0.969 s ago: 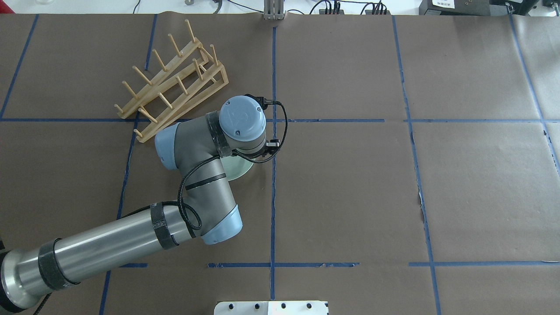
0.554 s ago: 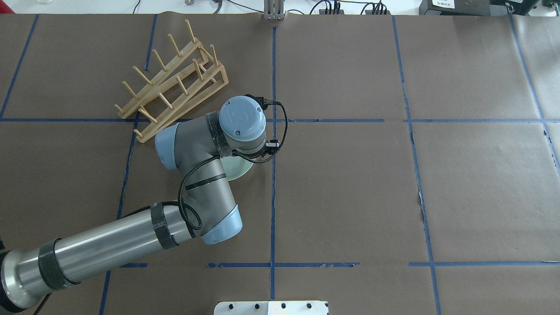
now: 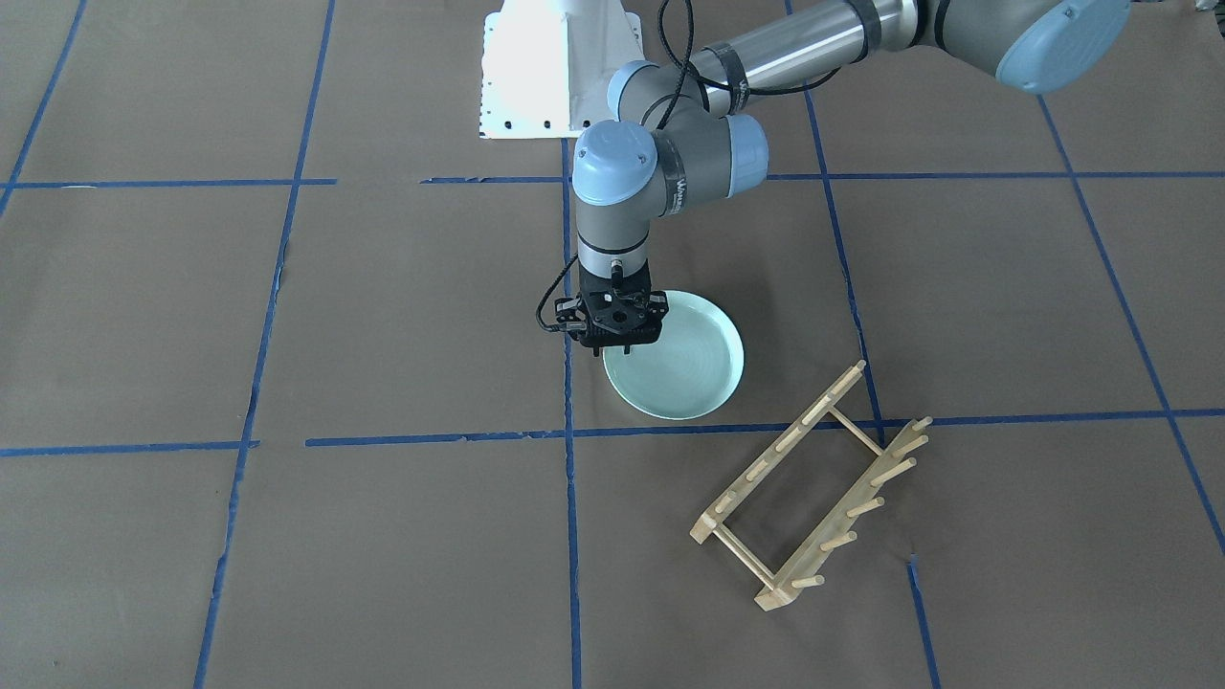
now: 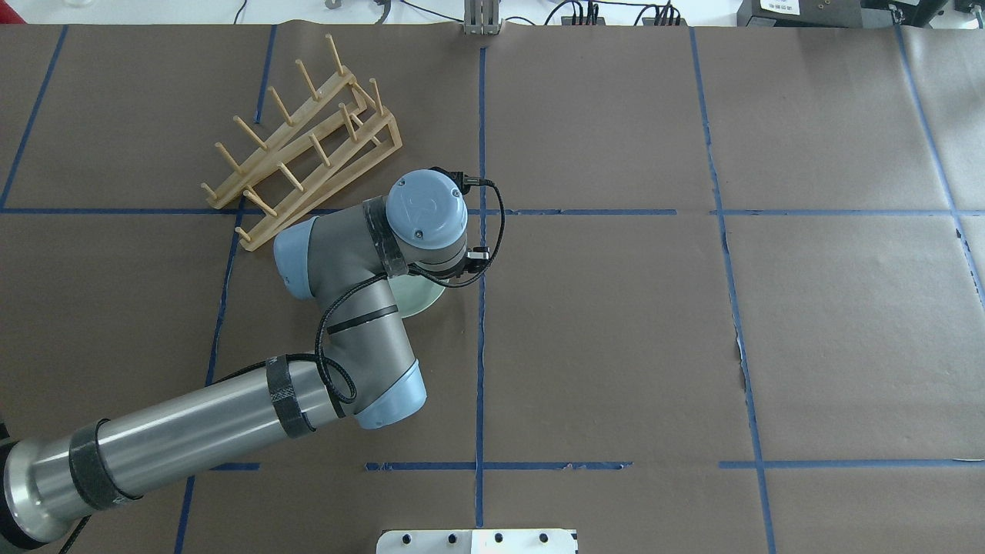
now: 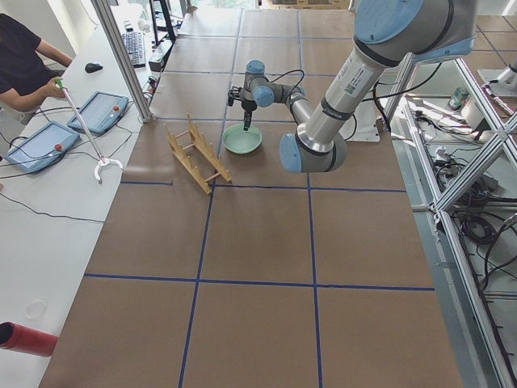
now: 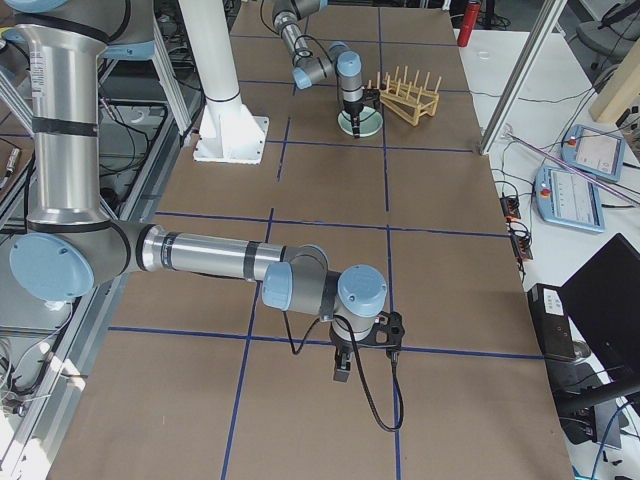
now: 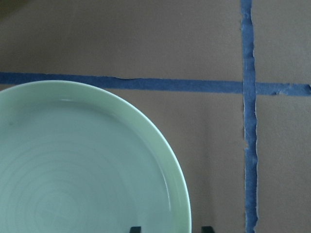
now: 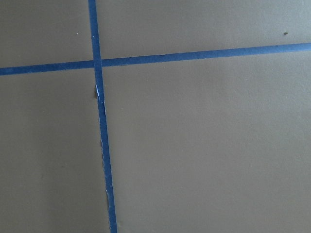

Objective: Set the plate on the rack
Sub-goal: 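Close the left gripper on the rim of the green plate, then lift the plate with the left gripper and tilt it upright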

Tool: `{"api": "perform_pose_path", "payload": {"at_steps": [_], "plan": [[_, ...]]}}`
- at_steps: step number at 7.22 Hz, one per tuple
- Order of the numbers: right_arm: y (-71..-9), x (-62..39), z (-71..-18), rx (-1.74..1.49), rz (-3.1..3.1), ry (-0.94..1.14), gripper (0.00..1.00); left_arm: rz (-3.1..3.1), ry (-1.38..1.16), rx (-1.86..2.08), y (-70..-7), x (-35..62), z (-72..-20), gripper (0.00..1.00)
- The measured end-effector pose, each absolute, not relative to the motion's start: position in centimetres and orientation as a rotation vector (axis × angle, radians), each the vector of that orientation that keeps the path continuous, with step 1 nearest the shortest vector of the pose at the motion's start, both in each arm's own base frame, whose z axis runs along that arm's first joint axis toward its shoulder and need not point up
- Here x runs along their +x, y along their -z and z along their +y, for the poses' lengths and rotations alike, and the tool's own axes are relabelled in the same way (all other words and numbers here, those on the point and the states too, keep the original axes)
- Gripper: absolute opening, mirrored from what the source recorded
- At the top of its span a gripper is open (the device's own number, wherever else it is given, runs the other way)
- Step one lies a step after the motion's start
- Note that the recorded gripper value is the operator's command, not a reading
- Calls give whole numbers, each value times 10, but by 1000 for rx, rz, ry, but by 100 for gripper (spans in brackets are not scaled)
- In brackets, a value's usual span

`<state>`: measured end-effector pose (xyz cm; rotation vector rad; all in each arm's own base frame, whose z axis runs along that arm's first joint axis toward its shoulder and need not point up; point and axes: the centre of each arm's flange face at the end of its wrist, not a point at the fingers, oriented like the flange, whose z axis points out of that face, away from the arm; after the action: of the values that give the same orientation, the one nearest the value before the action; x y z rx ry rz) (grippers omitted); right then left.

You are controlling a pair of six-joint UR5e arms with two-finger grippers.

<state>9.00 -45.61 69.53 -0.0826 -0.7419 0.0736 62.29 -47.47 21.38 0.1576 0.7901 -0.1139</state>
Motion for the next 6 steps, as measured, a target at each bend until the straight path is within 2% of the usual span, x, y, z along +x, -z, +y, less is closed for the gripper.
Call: {"api": "perform_pose_path", "payload": {"at_steps": [4, 6], "plan": [[-695, 90, -456, -83, -742, -74, 100, 809, 112, 164, -202, 617, -473, 0], [-695, 90, -456, -83, -742, -74, 100, 841, 123, 181, -154, 575, -465, 0]]}}
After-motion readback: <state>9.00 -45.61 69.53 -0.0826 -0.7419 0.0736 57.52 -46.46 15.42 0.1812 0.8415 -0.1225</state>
